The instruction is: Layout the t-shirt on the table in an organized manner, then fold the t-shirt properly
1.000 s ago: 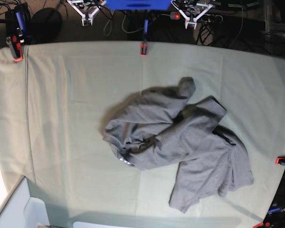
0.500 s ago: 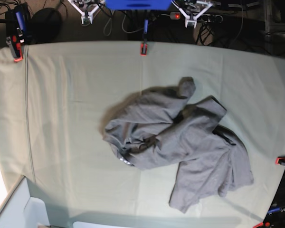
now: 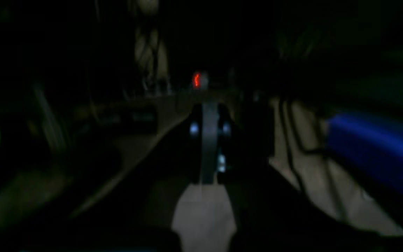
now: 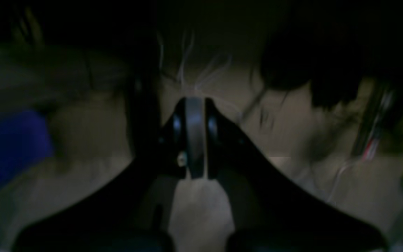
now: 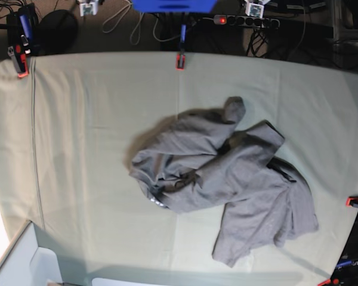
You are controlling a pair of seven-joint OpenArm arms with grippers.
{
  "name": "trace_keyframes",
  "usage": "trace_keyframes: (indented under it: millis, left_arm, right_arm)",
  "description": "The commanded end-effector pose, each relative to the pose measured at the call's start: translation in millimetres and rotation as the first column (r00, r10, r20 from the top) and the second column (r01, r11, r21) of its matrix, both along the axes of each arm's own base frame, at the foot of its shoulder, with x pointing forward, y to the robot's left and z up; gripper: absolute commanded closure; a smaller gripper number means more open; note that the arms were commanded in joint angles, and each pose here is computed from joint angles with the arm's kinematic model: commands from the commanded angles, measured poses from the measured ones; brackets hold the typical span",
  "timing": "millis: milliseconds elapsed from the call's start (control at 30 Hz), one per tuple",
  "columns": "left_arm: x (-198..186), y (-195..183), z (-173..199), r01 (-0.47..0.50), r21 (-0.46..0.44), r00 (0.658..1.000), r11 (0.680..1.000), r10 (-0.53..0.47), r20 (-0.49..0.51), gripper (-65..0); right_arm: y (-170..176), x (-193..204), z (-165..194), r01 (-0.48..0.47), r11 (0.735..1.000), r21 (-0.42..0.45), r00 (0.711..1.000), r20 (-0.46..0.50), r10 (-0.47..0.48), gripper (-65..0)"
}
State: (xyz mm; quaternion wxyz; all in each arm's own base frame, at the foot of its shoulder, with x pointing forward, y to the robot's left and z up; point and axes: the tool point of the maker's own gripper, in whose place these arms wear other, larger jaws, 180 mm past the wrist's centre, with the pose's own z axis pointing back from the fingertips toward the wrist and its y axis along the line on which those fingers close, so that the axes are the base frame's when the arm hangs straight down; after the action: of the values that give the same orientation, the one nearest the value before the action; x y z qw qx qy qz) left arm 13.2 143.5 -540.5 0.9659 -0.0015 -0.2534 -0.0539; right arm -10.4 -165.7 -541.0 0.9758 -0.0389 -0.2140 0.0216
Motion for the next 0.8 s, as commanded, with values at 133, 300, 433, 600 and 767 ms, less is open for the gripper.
trace_keyframes:
  millis: [133, 300, 433, 600, 767]
  left_arm:
    - [28.3, -2.7, 56.9, 0.039, -0.007, 0.994, 0.999, -0.038, 0.106, 0.0]
    - [62.8, -13.2, 95.7, 0.046, -0.016, 0.993, 0.999, -0.044, 0.108, 0.0]
    - [91.5, -19.5, 127.6, 0.045, -0.028, 0.979, 0.999, -0.039, 0.198, -0.2]
    - [123.5, -23.3, 153.1, 0.047, -0.035, 0.954, 0.998, -0.034, 0.299, -15.3]
    - [152.6, -27.0, 161.8, 0.040, -0.046, 0.930, 0.998, -0.020, 0.366, -38.1]
  right_arm:
    - [-3.5, 38.8, 74.4, -0.057, 0.998, -0.019, 0.978, 0.201, 0.059, 0.0]
    - [-12.1, 79.7, 126.0, -0.048, 0.997, -0.056, 0.962, 0.265, 0.061, 0.0]
    - [-9.0, 113.7, 156.9, -0.043, 0.997, -0.060, 0.940, 0.336, 0.061, 0.0]
    - [-5.4, 141.4, 168.0, -0.046, 0.997, -0.057, 0.912, 0.406, 0.065, 0.0]
    - [-0.4, 158.2, 173.7, -0.052, 0.997, -0.048, 0.892, 0.447, 0.068, -1.9]
